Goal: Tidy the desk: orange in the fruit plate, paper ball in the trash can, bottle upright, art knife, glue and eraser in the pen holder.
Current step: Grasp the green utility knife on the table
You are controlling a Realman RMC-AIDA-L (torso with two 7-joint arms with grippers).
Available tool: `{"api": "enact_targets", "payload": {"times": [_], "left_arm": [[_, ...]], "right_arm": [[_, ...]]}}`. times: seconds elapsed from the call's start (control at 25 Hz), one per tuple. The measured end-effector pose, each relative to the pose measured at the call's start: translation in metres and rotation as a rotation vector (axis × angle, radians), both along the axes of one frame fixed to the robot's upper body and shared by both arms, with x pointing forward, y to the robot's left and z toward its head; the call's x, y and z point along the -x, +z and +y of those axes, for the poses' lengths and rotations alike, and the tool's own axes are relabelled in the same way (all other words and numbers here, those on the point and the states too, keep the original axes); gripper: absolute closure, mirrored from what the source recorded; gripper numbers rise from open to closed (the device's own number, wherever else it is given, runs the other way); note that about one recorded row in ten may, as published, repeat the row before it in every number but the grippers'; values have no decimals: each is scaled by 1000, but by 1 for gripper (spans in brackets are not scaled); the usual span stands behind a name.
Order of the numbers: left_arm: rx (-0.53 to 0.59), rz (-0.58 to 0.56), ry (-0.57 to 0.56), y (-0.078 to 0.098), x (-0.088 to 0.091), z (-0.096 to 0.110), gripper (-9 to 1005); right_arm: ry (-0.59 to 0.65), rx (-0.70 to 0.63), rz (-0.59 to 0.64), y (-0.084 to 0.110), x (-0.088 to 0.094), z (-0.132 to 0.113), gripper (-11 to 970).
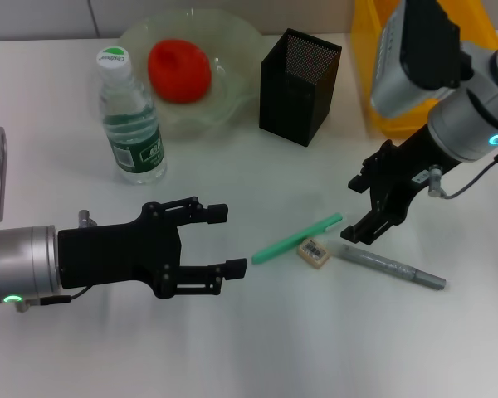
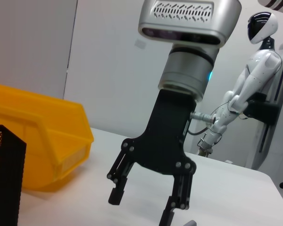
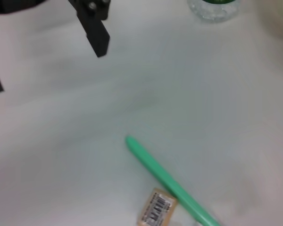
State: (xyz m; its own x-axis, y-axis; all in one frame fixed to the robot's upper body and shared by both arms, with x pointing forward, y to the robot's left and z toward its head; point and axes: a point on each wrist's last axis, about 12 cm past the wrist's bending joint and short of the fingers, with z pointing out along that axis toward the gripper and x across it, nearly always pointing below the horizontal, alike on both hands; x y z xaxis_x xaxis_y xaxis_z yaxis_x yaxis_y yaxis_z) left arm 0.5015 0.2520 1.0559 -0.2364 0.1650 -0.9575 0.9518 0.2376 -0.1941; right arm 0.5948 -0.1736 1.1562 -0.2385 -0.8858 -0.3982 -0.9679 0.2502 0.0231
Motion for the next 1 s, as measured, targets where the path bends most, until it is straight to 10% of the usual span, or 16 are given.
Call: {"api": "enact_targets", "payload": {"times": [0.4,1.0], "left_arm": [[2,6,7,-1,0,-1,161],[9,14,18,0,-1,0,161]], "right_arm": [[41,43,-101,-24,-5,12,189],[101,40,-123,-37,-3,21,562]]}}
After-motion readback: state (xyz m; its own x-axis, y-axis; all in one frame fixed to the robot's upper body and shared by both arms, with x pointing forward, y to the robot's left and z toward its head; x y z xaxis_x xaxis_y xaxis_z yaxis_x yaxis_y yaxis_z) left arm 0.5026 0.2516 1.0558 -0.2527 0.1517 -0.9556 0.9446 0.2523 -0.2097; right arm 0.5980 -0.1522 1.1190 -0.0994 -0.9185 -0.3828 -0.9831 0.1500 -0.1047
